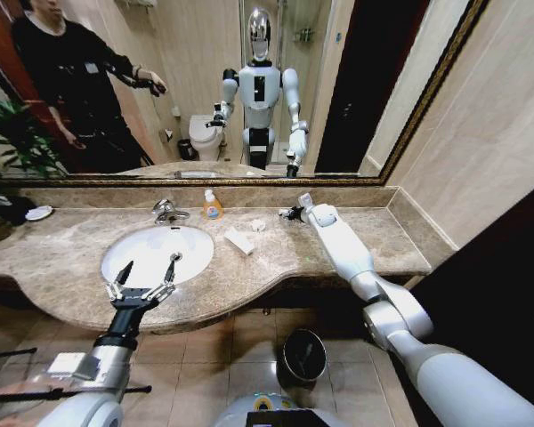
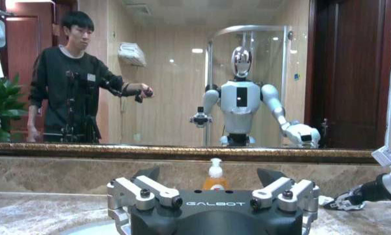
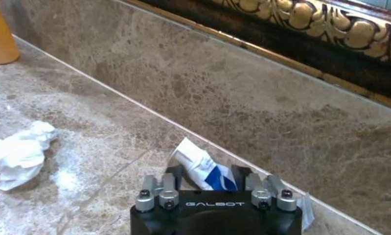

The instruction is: Pick up the trash from the sink and place it in the trash bin.

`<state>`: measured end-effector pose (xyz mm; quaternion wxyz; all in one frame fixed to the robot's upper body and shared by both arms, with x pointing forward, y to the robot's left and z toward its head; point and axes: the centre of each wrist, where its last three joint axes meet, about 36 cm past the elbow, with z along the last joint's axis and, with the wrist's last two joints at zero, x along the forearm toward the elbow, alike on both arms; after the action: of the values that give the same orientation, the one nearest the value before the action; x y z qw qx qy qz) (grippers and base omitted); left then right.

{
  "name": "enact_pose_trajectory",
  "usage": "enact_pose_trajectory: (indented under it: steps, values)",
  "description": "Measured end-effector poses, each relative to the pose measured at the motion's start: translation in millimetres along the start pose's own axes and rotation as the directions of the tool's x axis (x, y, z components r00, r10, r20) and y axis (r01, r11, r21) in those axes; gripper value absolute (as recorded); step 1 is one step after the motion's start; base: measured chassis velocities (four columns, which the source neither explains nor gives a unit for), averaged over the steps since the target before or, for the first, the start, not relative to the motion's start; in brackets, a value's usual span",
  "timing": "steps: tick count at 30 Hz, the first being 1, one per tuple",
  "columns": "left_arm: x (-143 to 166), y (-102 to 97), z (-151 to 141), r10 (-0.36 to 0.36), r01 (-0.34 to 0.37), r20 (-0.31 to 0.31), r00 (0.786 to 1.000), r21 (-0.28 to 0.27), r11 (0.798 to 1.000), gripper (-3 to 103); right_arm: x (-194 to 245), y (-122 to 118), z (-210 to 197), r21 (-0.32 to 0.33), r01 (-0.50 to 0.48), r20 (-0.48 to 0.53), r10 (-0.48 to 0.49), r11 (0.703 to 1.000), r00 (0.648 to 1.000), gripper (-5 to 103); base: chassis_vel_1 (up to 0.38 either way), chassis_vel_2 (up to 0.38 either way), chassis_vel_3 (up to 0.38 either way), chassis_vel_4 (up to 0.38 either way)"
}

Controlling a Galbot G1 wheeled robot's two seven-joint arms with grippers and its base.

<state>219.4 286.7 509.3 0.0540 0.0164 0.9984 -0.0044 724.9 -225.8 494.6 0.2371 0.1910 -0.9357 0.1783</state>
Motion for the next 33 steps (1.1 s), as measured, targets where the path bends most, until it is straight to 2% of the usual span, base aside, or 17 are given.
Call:
enact_pose_trajectory:
  steps: [2,3,5,9,11,15,16,23,25,26,28,29,30,31,33]
  values:
    - [0.0,0.0,0.0,0.0,0.0,0.0,1.0,0.0,1.0,100,-0.2,-0.9,0.8,-0.002,-0.003,-0.001,0.003,1.0,1.0,44,0.0,0.0,0.0,0.0]
    - [0.0,0.0,0.0,0.0,0.0,0.0,1.0,0.0,1.0,100,-0.2,-0.9,0.8,-0.002,-0.003,-0.001,0.003,1.0,1.0,44,0.0,0.0,0.0,0.0]
    - [0.0,0.0,0.0,0.0,0.0,0.0,1.0,0.0,1.0,100,-0.4,-1.0,3.0,0.0,-0.005,-0.001,0.005,1.0,1.0,38,0.0,0.0,0.0,0.0]
    - [0.0,0.0,0.0,0.0,0.0,0.0,1.0,0.0,1.0,100,-0.9,0.8,5.9,0.0,-0.008,-0.002,0.008,1.0,1.0,37,0.0,0.0,0.0,0.0]
    - [0.0,0.0,0.0,0.0,0.0,0.0,1.0,0.0,1.0,100,0.5,4.7,6.7,0.001,-0.02,0.008,0.02,1.0,1.0,27,0.0,0.0,0.0,0.0]
    - [0.0,0.0,0.0,0.0,0.0,0.0,1.0,0.0,1.0,100,3.5,7.4,8.7,-0.004,-0.027,0.016,0.027,1.0,1.0,24,0.0,0.0,0.0,0.0]
    - [0.0,0.0,0.0,0.0,0.0,0.0,1.0,0.0,1.0,100,6.1,7.1,11.6,-0.013,-0.028,0.021,0.028,1.0,0.999,16,0.0,0.0,0.0,0.0]
    - [0.0,0.0,0.0,0.0,0.0,0.0,1.0,0.0,1.0,100,19.7,7.3,18.9,-0.05,-0.036,0.059,0.039,0.998,0.997,2,0.0,0.0,0.0,0.0]
    - [0.0,0.0,0.0,0.0,0.0,0.0,1.0,0.0,1.0,100,48.9,2.2,27.9,-0.075,-0.033,0.082,0.039,0.997,0.996,1,0.0,0.0,0.0,0.0]
    - [0.0,0.0,0.0,0.0,0.0,0.0,1.0,0.0,1.0,100,48.9,2.2,27.9,-0.075,-0.033,0.082,0.039,0.997,0.996,1,0.0,0.0,0.0,0.0]
    - [0.0,0.0,0.1,0.0,0.0,0.0,1.0,0.0,1.0,100,92.8,-0.3,44.2,-0.088,-0.022,0.106,0.032,0.996,0.994,0,0.0,0.0,0.0,0.0]
    - [0.0,0.0,0.1,0.0,0.0,0.0,1.0,0.0,1.0,100,92.8,-0.3,44.2,-0.088,-0.022,0.106,0.032,0.996,0.994,0,0.0,0.0,0.0,0.0]
    - [0.0,0.0,0.0,0.0,0.0,0.0,1.0,0.0,1.0,100,117.5,0.1,51.7,-0.088,-0.018,0.117,0.028,0.996,0.993,0,0.0,0.0,0.0,0.0]
    - [0.0,0.0,0.0,0.0,0.0,0.0,1.0,0.0,1.0,100,117.5,0.1,51.7,-0.088,-0.018,0.117,0.028,0.996,0.993,0,0.0,0.0,0.0,0.0]
    - [0.0,0.0,0.0,0.0,0.0,0.0,1.0,0.0,1.0,100,186.6,2.6,63.6,-0.066,-0.03,0.155,0.04,0.997,0.987,0,0.0,0.0,0.0,0.0]
